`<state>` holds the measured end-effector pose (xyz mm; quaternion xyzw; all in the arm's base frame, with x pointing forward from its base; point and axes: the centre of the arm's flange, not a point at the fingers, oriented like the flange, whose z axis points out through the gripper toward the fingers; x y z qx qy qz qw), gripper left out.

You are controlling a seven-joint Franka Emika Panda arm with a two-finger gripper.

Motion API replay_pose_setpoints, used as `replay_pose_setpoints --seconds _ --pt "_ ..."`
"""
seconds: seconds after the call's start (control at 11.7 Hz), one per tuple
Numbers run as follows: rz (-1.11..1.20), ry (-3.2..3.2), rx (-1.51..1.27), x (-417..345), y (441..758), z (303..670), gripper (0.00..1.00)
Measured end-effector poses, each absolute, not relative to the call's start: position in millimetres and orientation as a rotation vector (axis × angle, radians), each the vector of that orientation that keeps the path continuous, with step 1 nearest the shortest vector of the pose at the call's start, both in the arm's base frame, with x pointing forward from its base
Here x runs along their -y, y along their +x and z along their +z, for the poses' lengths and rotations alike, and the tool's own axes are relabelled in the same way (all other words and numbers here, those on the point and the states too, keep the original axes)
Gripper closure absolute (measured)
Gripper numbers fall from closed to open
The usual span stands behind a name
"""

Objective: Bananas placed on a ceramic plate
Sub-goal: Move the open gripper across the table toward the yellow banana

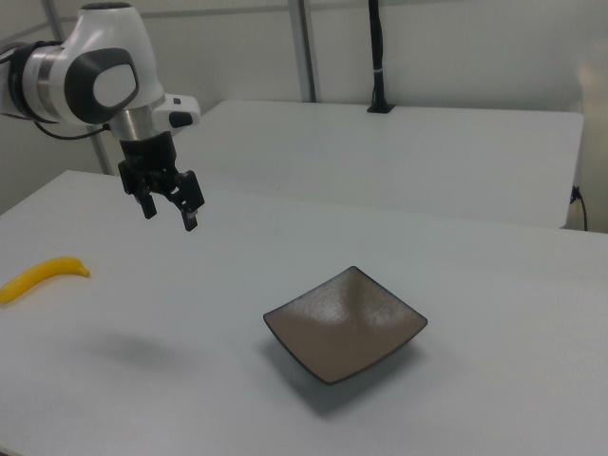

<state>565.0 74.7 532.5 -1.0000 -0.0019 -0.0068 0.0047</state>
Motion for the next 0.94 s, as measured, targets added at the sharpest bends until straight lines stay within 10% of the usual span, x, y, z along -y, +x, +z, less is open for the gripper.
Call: replay_pose_setpoints --seconds 0.94 --pt "0.020 -3.155 0.007 -70 563 515 0.00"
